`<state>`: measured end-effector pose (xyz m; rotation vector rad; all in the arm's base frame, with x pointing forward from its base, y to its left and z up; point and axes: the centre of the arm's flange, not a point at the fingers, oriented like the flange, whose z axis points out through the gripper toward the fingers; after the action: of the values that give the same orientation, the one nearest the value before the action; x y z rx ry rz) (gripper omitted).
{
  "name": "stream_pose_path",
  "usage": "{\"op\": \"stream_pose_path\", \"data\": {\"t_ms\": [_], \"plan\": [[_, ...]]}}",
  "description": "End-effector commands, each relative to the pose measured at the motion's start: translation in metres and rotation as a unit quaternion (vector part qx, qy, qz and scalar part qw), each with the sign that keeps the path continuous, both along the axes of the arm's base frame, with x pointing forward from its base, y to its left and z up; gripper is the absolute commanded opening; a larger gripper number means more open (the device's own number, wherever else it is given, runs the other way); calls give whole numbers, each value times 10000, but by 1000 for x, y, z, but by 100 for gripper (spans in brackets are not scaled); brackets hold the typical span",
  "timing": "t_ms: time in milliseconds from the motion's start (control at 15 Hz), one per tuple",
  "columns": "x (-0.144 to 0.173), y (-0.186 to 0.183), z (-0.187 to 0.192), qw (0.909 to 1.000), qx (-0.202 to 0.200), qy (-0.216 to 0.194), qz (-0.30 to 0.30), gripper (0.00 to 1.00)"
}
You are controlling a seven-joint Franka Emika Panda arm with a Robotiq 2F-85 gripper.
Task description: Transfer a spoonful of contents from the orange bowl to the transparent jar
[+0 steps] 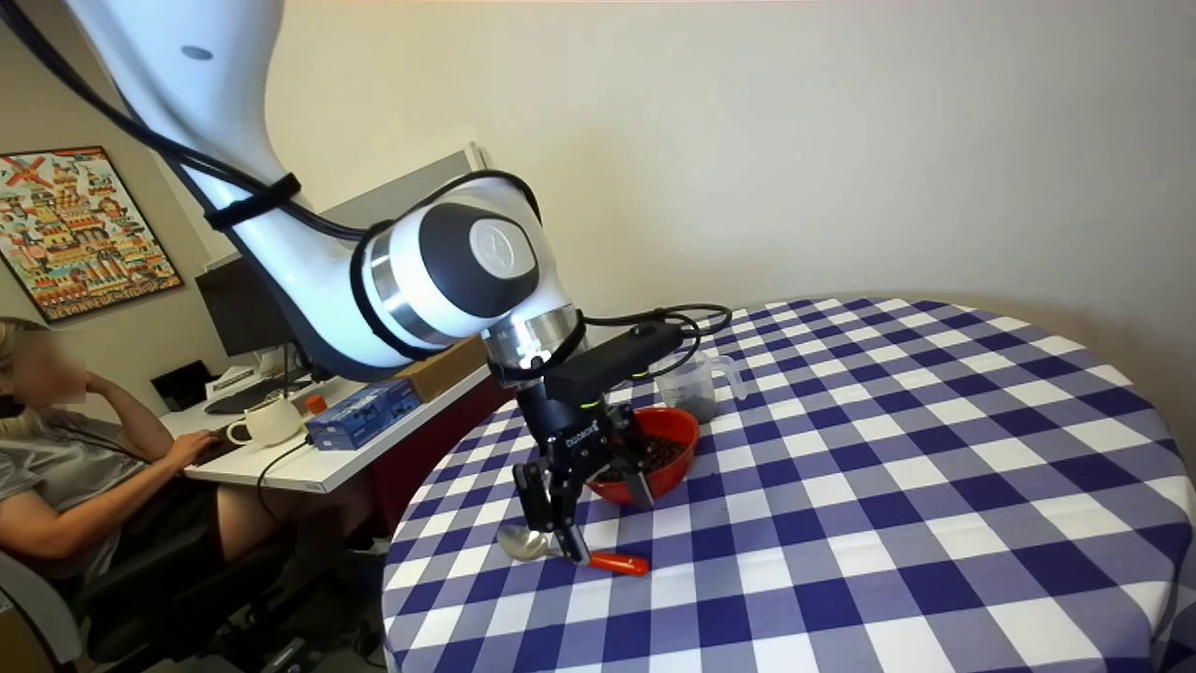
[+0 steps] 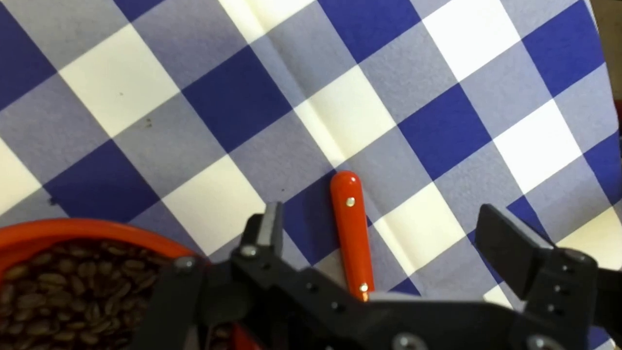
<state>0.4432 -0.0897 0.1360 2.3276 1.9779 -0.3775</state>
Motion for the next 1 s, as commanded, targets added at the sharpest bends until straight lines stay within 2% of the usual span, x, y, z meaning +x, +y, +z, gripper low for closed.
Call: {"op": "stream_pose_path", "data": {"t_ms": [0,733,867,933], "plan": [[3,4,-11,9999,20,-117,-30,100],[3,11,-31,9997,94,-212,-48,99],[4,11,-32,9997,103,-226,-55,74],[5,10,-30,9996,103,-244,-55,73]]}}
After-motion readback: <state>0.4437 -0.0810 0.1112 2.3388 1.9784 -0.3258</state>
